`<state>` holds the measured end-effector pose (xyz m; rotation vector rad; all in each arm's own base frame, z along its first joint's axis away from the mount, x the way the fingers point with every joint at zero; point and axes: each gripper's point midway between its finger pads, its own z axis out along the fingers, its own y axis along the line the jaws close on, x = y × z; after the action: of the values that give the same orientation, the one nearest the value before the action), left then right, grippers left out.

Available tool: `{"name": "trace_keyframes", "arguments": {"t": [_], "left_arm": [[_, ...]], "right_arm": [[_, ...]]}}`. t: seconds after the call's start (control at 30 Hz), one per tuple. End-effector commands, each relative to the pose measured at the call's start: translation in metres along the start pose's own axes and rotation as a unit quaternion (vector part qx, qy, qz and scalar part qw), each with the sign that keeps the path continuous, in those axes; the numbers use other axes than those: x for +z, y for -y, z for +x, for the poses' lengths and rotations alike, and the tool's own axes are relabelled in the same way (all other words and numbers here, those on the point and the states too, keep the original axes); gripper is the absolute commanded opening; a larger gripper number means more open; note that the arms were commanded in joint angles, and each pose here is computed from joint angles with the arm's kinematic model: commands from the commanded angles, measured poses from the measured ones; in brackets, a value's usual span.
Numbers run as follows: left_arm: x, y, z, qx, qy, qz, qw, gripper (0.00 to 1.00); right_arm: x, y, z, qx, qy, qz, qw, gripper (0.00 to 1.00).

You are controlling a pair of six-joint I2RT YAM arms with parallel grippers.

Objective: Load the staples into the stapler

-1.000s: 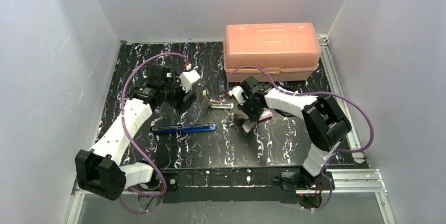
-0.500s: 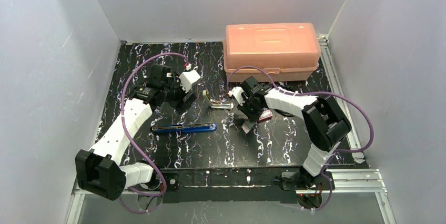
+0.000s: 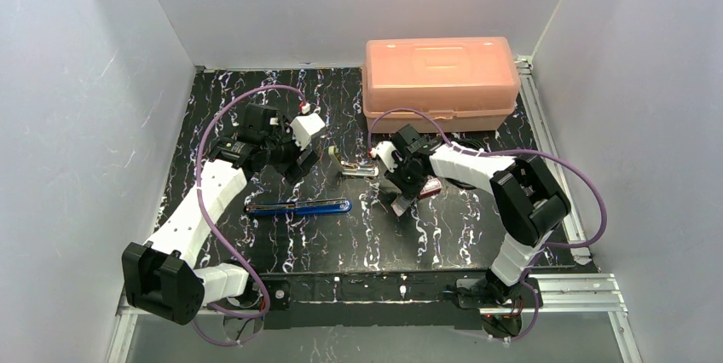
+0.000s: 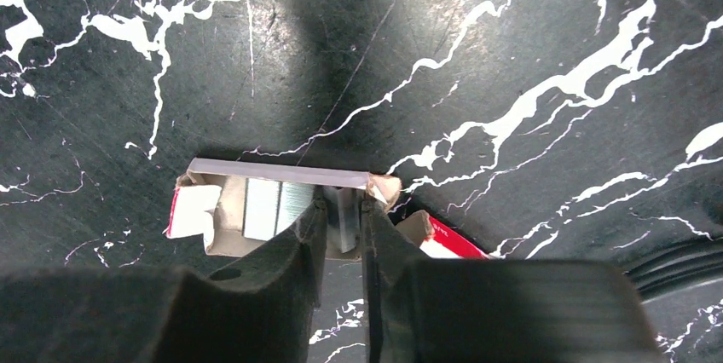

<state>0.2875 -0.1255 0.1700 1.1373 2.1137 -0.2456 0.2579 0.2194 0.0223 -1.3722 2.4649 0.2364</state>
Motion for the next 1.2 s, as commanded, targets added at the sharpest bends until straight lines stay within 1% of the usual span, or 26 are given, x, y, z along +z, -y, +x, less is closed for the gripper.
{"name": "trace_keyframes", "arguments": {"t": [0.0, 0.17, 0.43, 0.73, 0.9, 1.03, 1.17], "left_arm": [[-0.002, 0.001, 0.002, 0.002, 0.000, 0.000, 1.000, 0.79], [-0.003, 0.001, 0.002, 0.002, 0.000, 0.000, 1.000, 0.79], [-0.003, 0.001, 0.002, 0.003, 0.000, -0.001, 1.000, 0.79], [-0.003, -0.001, 0.001, 0.001, 0.000, -0.003, 1.000, 0.79], [-0.004, -0.003, -0.002, -0.005, 0.002, -0.008, 1.000, 0.79], [-0.004, -0.006, -0.005, -0.007, 0.006, -0.016, 1.000, 0.79], [-0.004, -0.008, -0.007, -0.014, 0.009, -0.020, 1.000, 0.79]], "right_arm": [[0.007, -0.017, 0.029, 0.011, -0.041, -0.031, 0.999, 0.29], [0.008, -0.019, 0.032, 0.010, -0.041, -0.035, 0.998, 0.29], [0.006, -0.016, 0.027, 0.009, -0.037, -0.030, 0.999, 0.17], [-0.011, -0.011, 0.000, 0.006, 0.000, -0.022, 1.000, 0.06], [-0.024, -0.007, -0.013, 0.005, 0.021, -0.016, 1.000, 0.03], [-0.032, -0.003, -0.022, 0.004, 0.035, -0.008, 0.999, 0.03], [-0.039, -0.006, -0.030, -0.003, 0.047, -0.020, 0.999, 0.03]]}}
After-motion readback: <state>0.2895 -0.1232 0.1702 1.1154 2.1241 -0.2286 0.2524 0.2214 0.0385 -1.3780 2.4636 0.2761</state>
